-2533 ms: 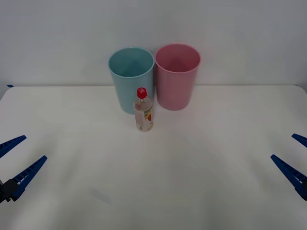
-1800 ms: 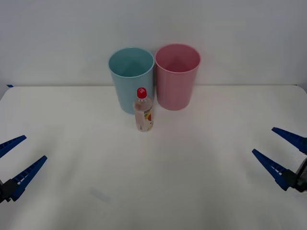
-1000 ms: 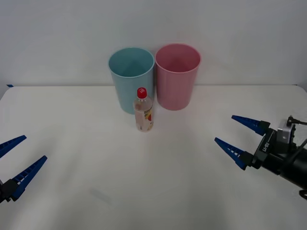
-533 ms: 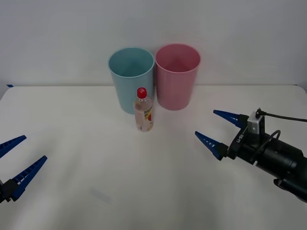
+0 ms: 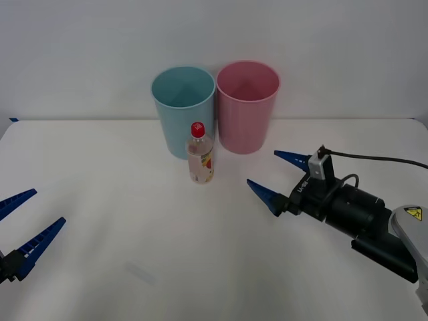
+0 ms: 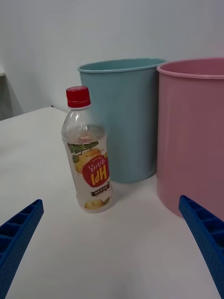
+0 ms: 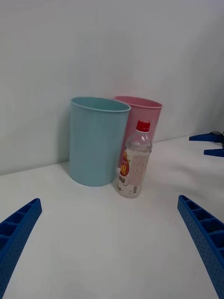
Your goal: Grasp the object on the table and drop it into the matching bin: aluminum can to the light blue bin, PET bottle to the pink bin.
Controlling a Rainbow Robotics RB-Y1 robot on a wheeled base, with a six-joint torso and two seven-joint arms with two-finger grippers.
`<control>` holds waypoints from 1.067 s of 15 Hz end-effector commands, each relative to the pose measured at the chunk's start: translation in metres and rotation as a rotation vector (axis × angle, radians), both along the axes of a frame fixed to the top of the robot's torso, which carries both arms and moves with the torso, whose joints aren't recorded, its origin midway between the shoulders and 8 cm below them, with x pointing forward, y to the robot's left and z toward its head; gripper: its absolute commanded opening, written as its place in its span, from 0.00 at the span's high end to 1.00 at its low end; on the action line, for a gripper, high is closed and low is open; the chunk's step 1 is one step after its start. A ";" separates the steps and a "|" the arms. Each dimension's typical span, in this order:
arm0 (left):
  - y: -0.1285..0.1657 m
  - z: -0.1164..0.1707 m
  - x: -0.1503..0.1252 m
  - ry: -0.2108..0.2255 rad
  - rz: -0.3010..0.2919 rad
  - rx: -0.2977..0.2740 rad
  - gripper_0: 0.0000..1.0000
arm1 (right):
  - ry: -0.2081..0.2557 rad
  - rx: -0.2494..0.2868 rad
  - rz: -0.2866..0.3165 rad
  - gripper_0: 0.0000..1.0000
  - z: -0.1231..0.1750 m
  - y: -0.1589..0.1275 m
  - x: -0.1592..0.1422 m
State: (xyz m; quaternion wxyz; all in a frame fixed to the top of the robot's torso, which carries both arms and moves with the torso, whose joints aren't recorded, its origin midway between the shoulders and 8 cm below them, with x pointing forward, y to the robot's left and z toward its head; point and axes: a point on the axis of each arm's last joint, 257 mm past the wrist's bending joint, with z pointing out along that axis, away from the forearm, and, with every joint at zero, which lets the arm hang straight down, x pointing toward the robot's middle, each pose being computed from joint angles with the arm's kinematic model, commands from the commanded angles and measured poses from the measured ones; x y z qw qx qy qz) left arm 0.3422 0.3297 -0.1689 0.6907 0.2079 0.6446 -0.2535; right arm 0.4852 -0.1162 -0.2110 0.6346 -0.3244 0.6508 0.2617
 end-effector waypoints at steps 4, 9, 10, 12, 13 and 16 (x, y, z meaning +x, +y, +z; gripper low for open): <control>0.000 0.000 0.000 0.000 0.000 0.000 0.00 | 0.005 -0.021 -0.017 0.00 0.000 0.041 0.016; 0.000 0.000 0.000 0.000 0.000 0.000 0.00 | 0.074 0.028 -0.012 0.00 0.000 0.071 0.019; 0.000 0.000 0.000 0.000 0.000 0.000 0.00 | 0.073 0.023 -0.014 0.00 0.000 0.076 0.021; 0.000 0.000 0.000 0.000 0.000 0.000 0.00 | 0.088 -0.001 -0.007 0.00 -0.010 0.084 0.032; 0.000 0.000 0.000 0.000 0.000 0.000 0.00 | 0.087 -0.020 -0.013 0.00 -0.014 0.089 0.041; 0.000 0.000 0.000 0.000 0.000 0.000 0.00 | 0.098 -0.037 -0.025 0.00 -0.022 0.106 0.058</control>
